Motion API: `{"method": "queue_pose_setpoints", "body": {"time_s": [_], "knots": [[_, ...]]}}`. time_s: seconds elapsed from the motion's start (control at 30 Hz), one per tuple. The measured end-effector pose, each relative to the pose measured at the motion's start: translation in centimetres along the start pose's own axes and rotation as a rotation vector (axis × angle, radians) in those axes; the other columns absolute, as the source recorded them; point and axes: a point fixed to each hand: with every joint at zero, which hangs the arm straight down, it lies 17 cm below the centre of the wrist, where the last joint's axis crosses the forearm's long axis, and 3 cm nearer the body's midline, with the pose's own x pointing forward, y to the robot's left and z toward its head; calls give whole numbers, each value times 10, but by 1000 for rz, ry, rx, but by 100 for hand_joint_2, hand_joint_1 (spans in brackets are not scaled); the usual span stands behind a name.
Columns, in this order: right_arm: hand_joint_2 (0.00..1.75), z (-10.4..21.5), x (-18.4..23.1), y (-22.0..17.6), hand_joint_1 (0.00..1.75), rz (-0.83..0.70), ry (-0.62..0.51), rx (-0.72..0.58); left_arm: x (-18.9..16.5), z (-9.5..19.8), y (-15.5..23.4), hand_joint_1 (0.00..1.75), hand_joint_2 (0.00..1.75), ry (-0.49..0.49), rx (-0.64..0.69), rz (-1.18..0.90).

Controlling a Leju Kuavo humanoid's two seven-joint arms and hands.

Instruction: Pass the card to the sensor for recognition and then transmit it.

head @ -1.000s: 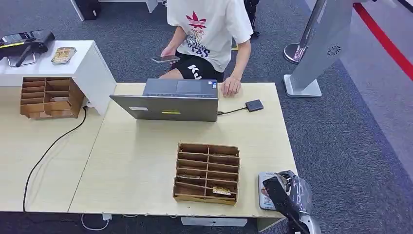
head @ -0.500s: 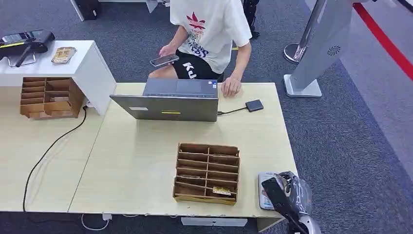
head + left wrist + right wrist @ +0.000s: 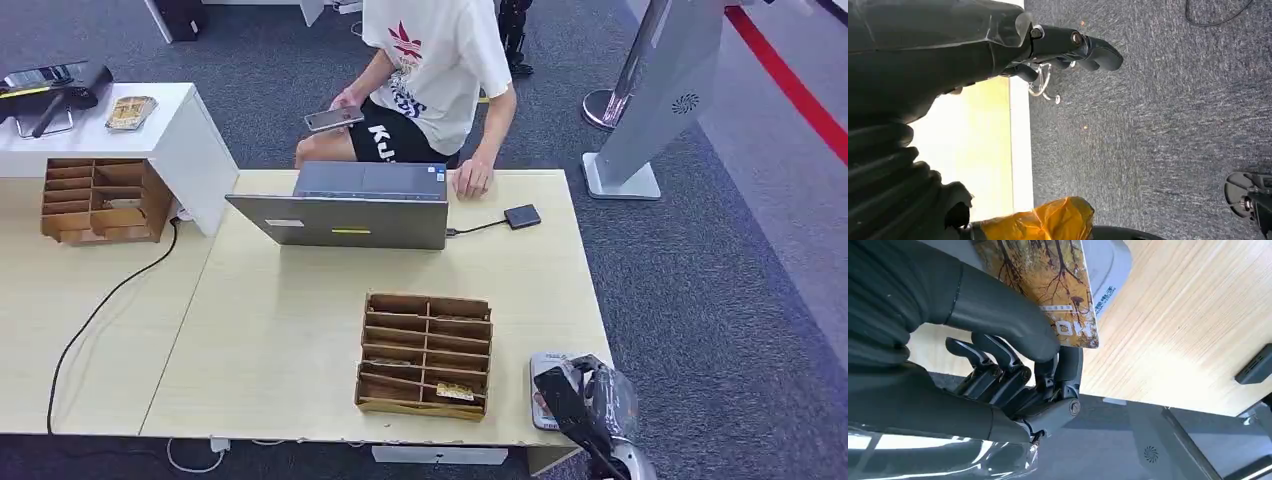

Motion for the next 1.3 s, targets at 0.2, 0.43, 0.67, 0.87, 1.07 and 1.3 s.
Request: {"method": "queue_pose_setpoints", "body": {"time_s": [0.2,0.43,0.67,0.87,1.07,1.3], "knots": [[175,-1,1,0,175,3,-3,0,0,0,0,0,175,0,-1,-1],[175,-2,1,0,175,3,-4,1,0,0,-1,0,175,0,-5,-2],[175,-2,1,0,175,4,-4,1,0,0,-2,0,175,0,-7,-1],[175,-2,1,-1,175,24,-3,-5,0,0,-2,0,175,1,-9,2],[175,-3,3,-6,175,64,-7,-26,0,0,-2,0,175,3,-13,10],[175,-3,5,-9,175,80,-14,-38,0,0,-2,0,175,3,-14,13]]}}
